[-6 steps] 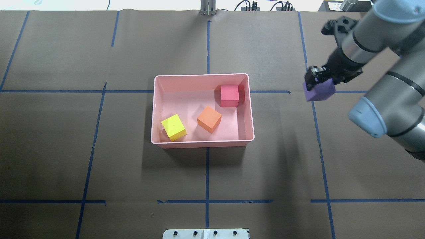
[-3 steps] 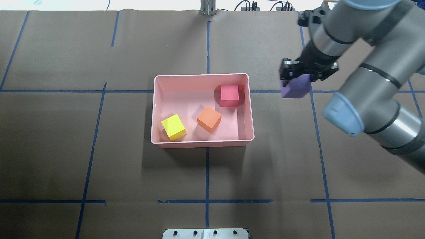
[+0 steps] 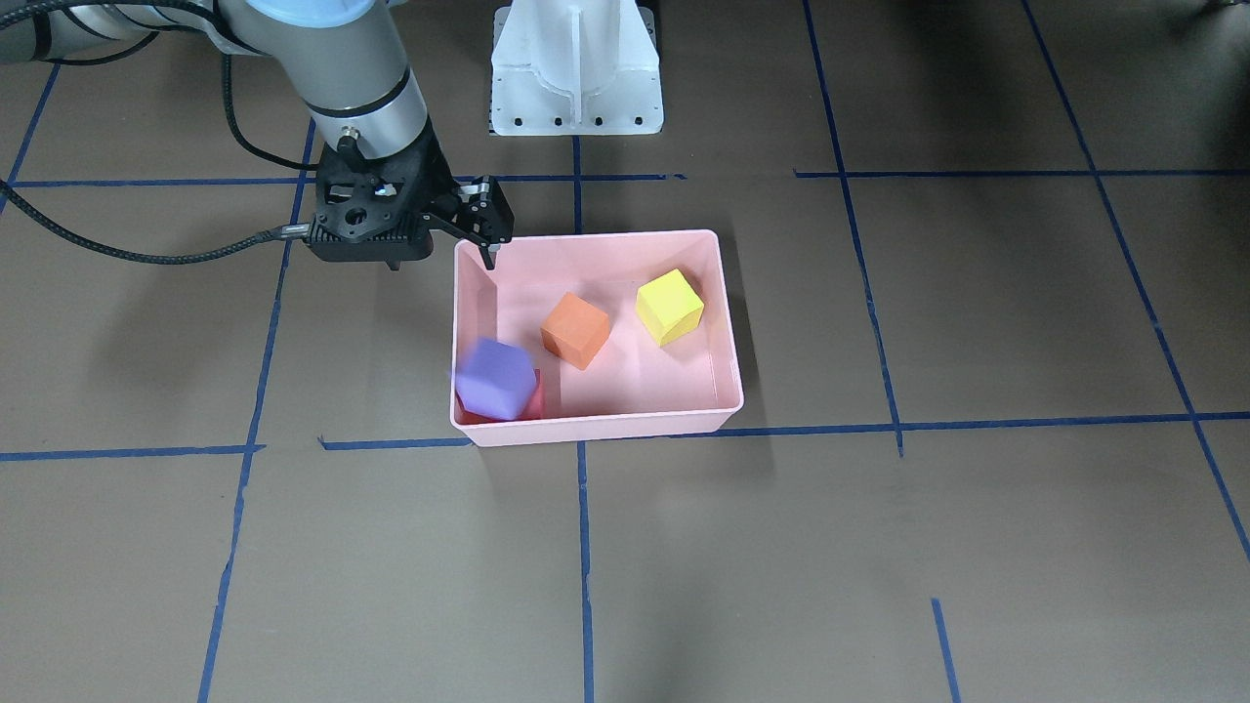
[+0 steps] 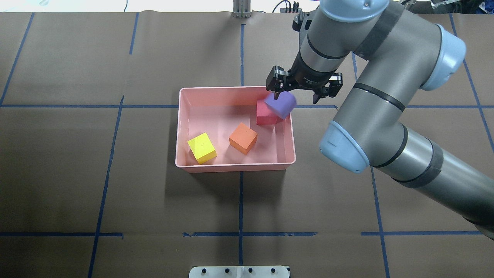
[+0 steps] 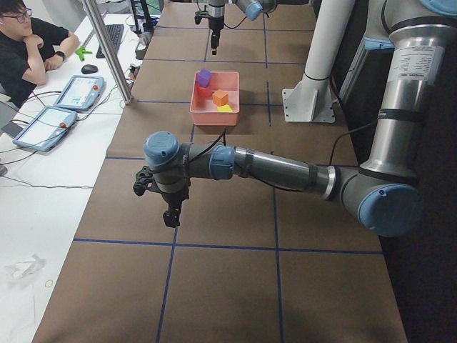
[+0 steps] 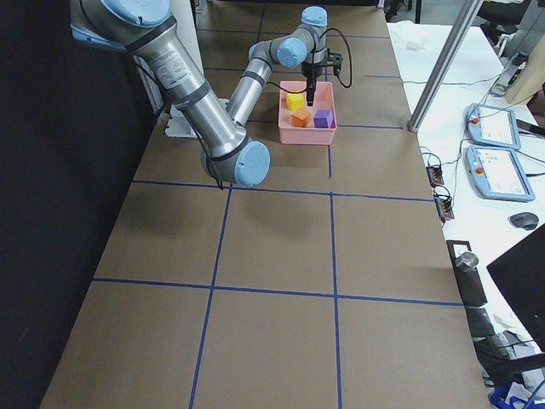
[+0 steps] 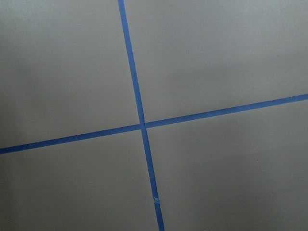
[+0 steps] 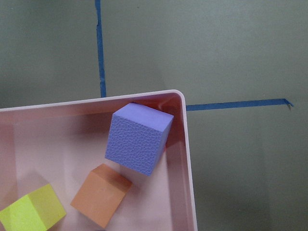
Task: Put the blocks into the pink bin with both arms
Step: 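Release the purple cube and lift the right gripper away from the bin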
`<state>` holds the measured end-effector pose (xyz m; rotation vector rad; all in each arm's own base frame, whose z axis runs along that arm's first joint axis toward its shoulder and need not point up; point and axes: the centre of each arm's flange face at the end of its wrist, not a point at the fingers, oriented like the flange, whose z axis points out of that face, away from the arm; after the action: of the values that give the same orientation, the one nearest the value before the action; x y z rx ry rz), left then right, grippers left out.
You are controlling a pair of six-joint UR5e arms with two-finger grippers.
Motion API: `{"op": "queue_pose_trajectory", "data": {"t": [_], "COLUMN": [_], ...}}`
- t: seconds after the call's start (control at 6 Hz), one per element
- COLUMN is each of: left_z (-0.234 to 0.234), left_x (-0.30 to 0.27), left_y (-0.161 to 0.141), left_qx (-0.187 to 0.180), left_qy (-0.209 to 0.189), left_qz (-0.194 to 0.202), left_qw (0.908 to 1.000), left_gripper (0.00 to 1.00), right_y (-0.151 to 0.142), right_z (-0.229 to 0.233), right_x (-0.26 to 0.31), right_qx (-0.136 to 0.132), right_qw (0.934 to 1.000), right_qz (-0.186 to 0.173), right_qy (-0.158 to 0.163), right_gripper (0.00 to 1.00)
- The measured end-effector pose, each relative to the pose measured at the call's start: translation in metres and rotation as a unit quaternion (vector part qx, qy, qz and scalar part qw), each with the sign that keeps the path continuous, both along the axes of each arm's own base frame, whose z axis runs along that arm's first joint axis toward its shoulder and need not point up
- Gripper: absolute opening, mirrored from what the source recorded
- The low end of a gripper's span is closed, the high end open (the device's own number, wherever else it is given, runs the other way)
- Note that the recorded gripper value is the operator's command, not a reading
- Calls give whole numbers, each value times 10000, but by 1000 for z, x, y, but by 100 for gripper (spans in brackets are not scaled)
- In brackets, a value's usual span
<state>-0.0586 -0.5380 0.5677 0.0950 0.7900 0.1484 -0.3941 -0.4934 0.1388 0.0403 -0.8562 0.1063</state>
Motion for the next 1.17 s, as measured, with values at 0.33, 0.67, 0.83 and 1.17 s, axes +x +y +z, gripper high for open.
{"op": "queue_pose_trajectory", "data": {"t": [0.33, 0.67, 0.83, 1.17], "left_z": [-1, 2, 4, 29], "left_x": [0, -1, -1, -3], "left_y": [1, 3, 4, 24], "left_qx": [1, 4, -22, -252], "left_qy": [-3, -37, -59, -148], "left_qz": [-20, -27, -36, -44], "left_qw": [10000, 10000, 10000, 9996], "left_gripper": [100, 100, 100, 100], "right_y": [-13, -51, -70, -90], "right_z": [9, 52, 89, 185], "right_x": [15, 81, 130, 241], "right_qx": [-5, 151, 334, 821], "right_qw": [10000, 9993, 9978, 9904], "right_qz": [3, -293, -529, -1039], "right_qy": [46, 150, 203, 403], "right_gripper": [100, 100, 100, 100]}}
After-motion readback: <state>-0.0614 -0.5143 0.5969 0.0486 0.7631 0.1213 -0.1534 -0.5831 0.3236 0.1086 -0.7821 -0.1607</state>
